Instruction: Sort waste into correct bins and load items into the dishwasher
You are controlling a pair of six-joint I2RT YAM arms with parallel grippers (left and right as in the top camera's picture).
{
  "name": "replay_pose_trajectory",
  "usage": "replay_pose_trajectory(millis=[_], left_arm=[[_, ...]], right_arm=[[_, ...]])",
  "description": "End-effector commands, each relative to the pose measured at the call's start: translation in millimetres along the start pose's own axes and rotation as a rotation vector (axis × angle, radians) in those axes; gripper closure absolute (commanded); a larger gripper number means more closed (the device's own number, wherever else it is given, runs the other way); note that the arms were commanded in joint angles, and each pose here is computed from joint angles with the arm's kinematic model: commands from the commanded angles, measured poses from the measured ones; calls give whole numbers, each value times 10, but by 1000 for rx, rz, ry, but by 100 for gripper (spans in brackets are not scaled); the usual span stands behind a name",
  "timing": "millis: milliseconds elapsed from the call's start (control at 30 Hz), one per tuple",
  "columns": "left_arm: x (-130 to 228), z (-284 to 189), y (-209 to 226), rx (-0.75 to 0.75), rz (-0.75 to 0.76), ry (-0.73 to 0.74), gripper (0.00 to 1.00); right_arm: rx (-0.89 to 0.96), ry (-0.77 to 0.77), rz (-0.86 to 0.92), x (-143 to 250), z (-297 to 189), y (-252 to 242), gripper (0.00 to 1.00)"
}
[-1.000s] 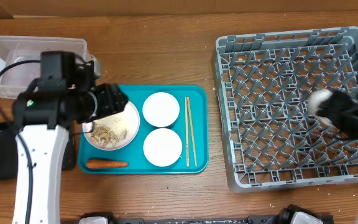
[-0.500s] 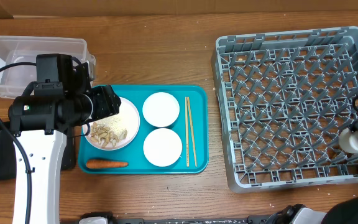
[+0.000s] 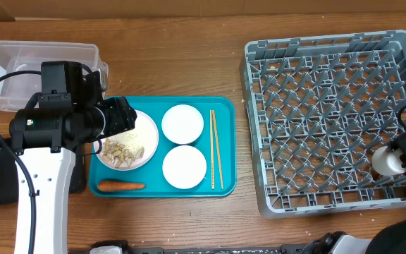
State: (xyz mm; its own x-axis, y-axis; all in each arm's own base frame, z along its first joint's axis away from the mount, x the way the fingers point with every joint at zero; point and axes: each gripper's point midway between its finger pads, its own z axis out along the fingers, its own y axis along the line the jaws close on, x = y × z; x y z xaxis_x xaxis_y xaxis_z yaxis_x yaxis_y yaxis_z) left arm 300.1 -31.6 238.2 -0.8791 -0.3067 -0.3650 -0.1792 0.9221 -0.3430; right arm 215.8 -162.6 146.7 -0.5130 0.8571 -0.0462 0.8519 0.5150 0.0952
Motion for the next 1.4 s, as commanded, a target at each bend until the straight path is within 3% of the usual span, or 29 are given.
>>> replay_pose_trajectory(millis=[0,67,133,167,233,400,533,800,967,1067,1267,1367], left_arm=[[-37,-34,5,-6,19,-15,35],[-32,-34,6,-6,19,-14,35],[-26,-34,8,-7,18,-11,35],[-22,-34,9,-8,18,-9,35],[-20,-34,10,-8,18,-9,36],[-19,-34,10,-8,18,-8,35],[-19,-34,12,-9,18,-8,35],[24,-38,128,-73,10,5,30],[60,-33,225,-126,5,20,28],[80,-36,285,-158,-9,26,29],[121,-77,473,-265,-87,25,28],[139,-85,499,-280,-103,28,28]], right_arm=[[-29,-19,-10,-39,-64,50,64],[-24,-21,-10,-43,-63,41,54],[-22,-19,-10,-38,-63,38,22],[-22,-19,-10,-37,-62,37,12],[-22,-19,-9,-37,-62,37,5],[-27,-21,-9,-42,-64,46,4],[-139,-9,-36,-30,-84,249,5],[-503,-41,-453,327,-562,1199,7],[-591,-80,-764,886,-847,1856,7],[-644,-65,-988,1451,-868,2277,7],[-628,-29,-1254,2305,-646,2730,8],[-561,-10,-1272,2595,-381,2896,9]])
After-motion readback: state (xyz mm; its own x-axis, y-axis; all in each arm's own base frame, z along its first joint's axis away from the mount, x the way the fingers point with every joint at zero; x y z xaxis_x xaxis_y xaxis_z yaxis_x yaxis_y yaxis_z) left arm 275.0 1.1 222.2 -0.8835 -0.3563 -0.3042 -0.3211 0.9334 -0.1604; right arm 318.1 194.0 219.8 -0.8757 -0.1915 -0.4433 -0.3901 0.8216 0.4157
